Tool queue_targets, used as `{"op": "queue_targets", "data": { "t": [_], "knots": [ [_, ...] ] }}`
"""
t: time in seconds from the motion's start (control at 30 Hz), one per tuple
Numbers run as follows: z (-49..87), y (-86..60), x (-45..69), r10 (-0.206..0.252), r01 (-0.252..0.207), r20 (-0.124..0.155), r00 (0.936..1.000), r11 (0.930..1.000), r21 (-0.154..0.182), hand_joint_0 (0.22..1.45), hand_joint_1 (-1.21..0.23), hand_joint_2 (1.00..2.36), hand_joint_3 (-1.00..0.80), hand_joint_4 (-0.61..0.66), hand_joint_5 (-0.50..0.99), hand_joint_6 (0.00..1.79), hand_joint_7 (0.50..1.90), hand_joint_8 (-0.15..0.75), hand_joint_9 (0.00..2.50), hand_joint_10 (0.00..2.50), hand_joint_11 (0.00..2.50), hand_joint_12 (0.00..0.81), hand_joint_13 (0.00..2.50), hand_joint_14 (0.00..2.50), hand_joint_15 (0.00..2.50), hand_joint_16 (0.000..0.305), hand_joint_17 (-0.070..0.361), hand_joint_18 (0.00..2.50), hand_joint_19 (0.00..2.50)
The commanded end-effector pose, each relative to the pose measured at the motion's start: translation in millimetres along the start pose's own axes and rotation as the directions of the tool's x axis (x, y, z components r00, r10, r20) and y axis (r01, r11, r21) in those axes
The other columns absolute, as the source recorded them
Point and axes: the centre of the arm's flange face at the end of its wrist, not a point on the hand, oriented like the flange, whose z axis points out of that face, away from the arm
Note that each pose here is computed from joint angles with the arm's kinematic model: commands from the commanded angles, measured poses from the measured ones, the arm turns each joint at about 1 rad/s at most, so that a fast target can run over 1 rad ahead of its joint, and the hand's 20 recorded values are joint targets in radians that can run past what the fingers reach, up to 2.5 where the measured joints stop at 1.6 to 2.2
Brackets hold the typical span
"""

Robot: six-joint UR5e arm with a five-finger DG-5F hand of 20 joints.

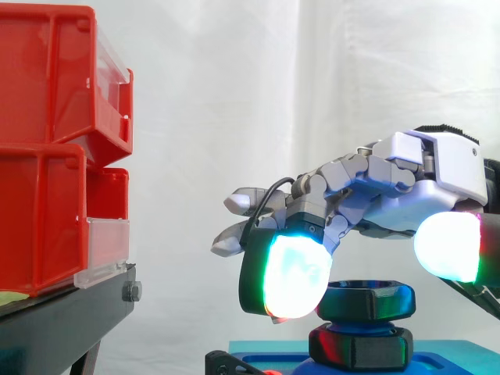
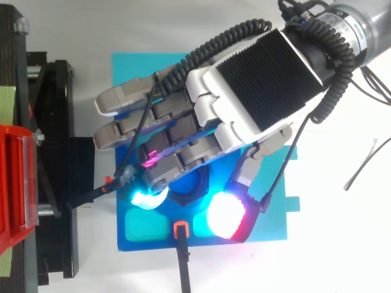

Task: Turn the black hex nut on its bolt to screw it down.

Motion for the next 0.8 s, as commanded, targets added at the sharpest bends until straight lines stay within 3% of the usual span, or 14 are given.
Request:
{"op": "queue_targets", "data": {
  "t": [0.0, 0.4, 0.63, 0.77],
  "knots": [
    [-5.1, -3.8, -0.9, -0.002, 0.002, -0.002, 1.0, 1.0, -0.004, 0.52, -0.37, 1.0, -0.5, 0.2, -0.11, 0.85, 0.94, 0.261, 0.87, 0.01, 0.33, 0.288, 0.43, 0.0, 0.08, 0.031, 0.069, 0.08, 0.05],
    [-28.4, -23.7, -12.5, -0.037, 0.037, 0.017, 0.9992, 0.9991, -0.021, 0.52, -0.37, 1.0, -0.5, 0.19, -0.11, 0.85, 0.93, 0.261, 0.88, 0.01, 0.33, 0.289, 0.45, 0.0, 0.09, 0.03, 0.068, 0.09, 0.06],
    [-44.6, -34.5, -17.8, -0.014, 0.014, 0.013, 0.9998, 0.9995, -0.028, 0.52, -0.36, 1.0, -0.5, 0.2, -0.11, 0.85, 0.93, 0.26, 0.88, 0.01, 0.33, 0.288, 0.45, 0.0, 0.09, 0.03, 0.068, 0.1, 0.06],
    [-48.9, -40.2, -23.8, -0.006, 0.008, 0.033, 0.9994, 0.9991, -0.041, 0.52, -0.36, 1.0, -0.5, 0.19, -0.11, 0.82, 0.93, 0.26, 0.87, 0.01, 0.32, 0.291, 0.45, 0.0, 0.09, 0.03, 0.068, 0.09, 0.06]
  ]
}}
